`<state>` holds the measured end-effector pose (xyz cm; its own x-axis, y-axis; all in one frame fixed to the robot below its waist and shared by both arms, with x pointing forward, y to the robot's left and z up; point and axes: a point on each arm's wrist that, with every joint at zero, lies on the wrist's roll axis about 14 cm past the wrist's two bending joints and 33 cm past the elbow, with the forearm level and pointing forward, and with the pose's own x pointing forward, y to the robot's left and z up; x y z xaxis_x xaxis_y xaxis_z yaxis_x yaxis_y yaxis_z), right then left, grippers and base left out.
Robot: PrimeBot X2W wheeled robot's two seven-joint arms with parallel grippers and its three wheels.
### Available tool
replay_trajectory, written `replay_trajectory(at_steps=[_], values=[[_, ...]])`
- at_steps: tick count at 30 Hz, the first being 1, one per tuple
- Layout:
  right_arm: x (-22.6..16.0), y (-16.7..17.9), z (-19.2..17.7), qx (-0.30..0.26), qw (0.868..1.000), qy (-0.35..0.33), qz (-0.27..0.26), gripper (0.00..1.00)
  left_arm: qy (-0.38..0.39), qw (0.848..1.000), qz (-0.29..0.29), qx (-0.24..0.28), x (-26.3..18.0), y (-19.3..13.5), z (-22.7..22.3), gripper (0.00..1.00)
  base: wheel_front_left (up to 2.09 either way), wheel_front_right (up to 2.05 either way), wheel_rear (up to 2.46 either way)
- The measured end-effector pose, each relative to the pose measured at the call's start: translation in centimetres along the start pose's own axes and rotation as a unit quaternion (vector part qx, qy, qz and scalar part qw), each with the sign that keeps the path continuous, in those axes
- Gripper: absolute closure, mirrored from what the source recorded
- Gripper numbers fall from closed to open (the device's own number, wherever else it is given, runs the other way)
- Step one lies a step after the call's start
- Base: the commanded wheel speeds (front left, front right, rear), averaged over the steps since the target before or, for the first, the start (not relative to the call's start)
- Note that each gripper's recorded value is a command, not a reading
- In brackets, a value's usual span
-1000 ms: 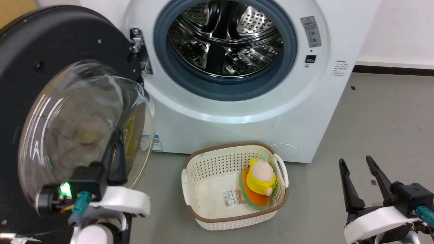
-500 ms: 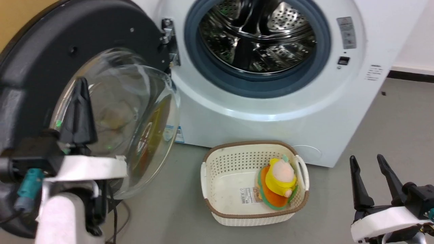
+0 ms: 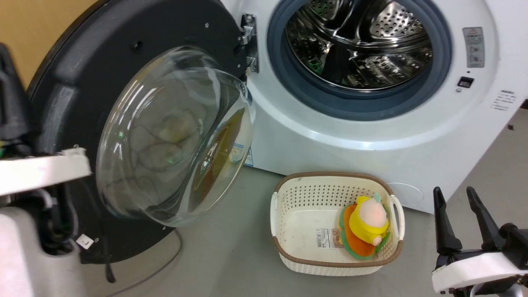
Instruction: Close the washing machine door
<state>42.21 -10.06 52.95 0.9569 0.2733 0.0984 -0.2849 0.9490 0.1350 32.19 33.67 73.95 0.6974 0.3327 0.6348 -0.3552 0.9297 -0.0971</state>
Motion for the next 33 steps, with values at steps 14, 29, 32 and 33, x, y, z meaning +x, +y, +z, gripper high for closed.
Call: replay_trajectory(at_steps=[14,29,32,33], values=[[1.5,0.9,-1.1,0.03,0.999,-0.001,0.013,0.0,0.059,0.983,0.156,-0.074,-2.2,12.2,-2.0,1.0,0.0,0.0,0.0],[2.7,1.6,-1.6,0.052,0.998,-0.008,0.02,0.0,0.214,0.893,0.274,-0.287,-9.4,17.7,-9.6,1.0,0.0,0.0,0.0],[3.0,1.6,-1.9,0.055,0.998,-0.007,0.019,0.0,0.24,0.873,0.279,-0.319,-10.6,17.2,-11.0,1.0,0.0,0.0,0.0],[3.1,1.6,-1.9,0.057,0.998,-0.008,0.019,0.0,0.251,0.868,0.276,-0.327,-11.0,16.8,-11.5,1.0,0.0,0.0,0.0]])
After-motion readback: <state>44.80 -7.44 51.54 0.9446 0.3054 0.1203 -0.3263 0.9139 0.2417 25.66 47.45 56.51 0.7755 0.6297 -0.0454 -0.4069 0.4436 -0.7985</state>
